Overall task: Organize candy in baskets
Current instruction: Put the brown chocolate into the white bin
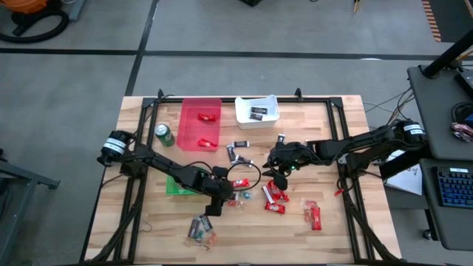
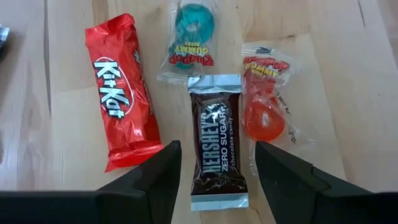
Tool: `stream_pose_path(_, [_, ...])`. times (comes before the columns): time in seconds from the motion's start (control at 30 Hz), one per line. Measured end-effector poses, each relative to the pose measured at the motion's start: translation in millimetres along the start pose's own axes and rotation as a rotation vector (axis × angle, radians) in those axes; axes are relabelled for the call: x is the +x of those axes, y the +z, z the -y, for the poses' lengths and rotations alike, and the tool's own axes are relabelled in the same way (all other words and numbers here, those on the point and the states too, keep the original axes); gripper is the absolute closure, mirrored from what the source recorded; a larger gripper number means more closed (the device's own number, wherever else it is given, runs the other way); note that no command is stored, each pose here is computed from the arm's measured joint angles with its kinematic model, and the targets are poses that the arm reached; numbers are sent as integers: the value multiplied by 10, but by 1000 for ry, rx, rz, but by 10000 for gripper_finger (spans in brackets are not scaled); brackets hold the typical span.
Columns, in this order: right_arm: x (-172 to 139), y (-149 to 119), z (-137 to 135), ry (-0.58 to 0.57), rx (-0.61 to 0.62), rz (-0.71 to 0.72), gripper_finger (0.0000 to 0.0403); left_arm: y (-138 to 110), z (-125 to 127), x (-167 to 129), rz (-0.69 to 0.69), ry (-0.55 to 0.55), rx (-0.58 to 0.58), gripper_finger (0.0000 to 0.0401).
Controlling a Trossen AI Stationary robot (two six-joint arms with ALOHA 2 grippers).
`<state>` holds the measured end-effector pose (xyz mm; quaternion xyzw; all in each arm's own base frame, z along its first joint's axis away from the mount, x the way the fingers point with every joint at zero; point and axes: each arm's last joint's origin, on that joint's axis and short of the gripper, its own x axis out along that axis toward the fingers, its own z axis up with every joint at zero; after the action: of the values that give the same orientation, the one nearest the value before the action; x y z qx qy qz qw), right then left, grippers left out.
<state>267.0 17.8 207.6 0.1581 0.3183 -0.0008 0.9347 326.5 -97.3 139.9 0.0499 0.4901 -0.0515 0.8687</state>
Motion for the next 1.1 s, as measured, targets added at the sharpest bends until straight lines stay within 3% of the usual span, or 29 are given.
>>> stream_pose_path(0.37, [0,6,-1,2,-2,6,257,-18,12,113,-2,-9,-3,232])
stream_pose_path(0.83, [0,6,-2,2,-5,6,257,-18,4,101,1,-18,-15,365])
stream_pose_path(1.1, [15,40,-14,21,179,42,257,-4,-8,32,15,4,1,400])
